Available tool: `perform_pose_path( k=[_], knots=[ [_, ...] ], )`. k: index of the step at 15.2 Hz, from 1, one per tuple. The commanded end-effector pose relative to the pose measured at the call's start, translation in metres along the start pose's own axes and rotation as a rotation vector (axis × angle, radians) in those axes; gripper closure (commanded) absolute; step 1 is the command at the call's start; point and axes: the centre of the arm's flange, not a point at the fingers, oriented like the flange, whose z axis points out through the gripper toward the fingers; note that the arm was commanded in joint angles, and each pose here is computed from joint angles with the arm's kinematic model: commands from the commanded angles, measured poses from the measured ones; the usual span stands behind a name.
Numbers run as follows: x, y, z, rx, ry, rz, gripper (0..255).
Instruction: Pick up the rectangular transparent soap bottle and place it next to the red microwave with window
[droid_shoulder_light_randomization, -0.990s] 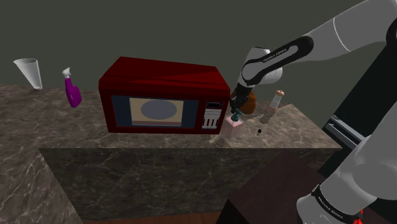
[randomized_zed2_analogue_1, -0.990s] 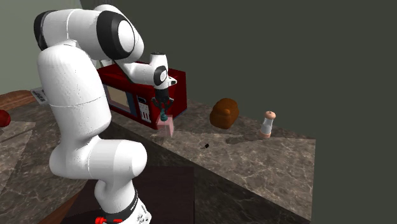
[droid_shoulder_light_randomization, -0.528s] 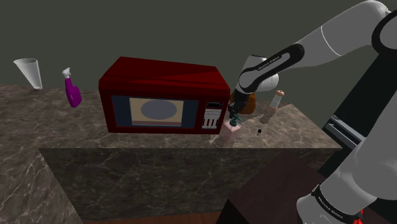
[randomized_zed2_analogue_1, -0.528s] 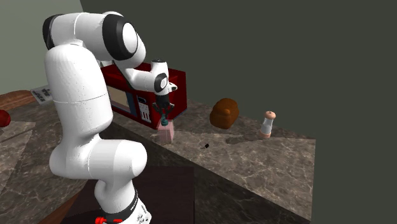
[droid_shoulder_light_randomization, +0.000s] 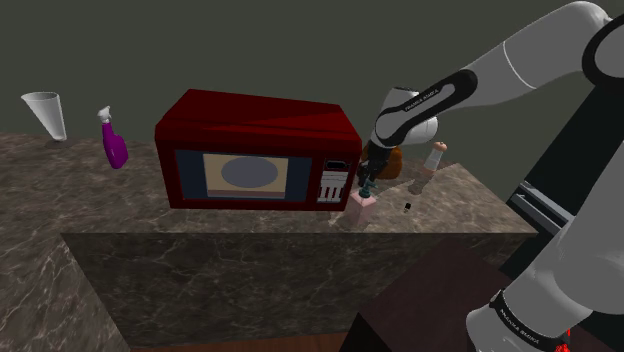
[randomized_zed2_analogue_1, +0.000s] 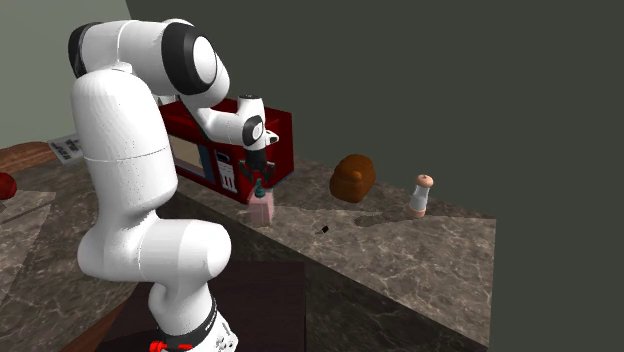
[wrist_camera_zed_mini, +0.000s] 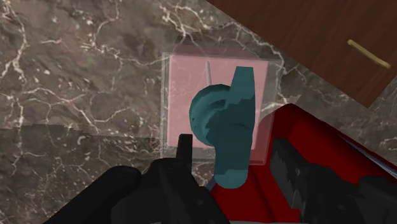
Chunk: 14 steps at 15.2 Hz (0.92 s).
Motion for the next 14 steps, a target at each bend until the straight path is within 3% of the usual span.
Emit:
perform_pose_path(
  k=[1, 5, 9, 14],
  knots=[
    [0.0, 0.0, 0.0, 0.0, 0.001, -0.001, 0],
    [0.0, 0.0, 0.0, 0.0, 0.001, -0.001, 0],
    [0.0, 0.0, -0.05, 0.0, 0.001, -0.001, 0],
    [0.0, 0.0, -0.05, 0.0, 0.001, -0.001, 0]
  ],
)
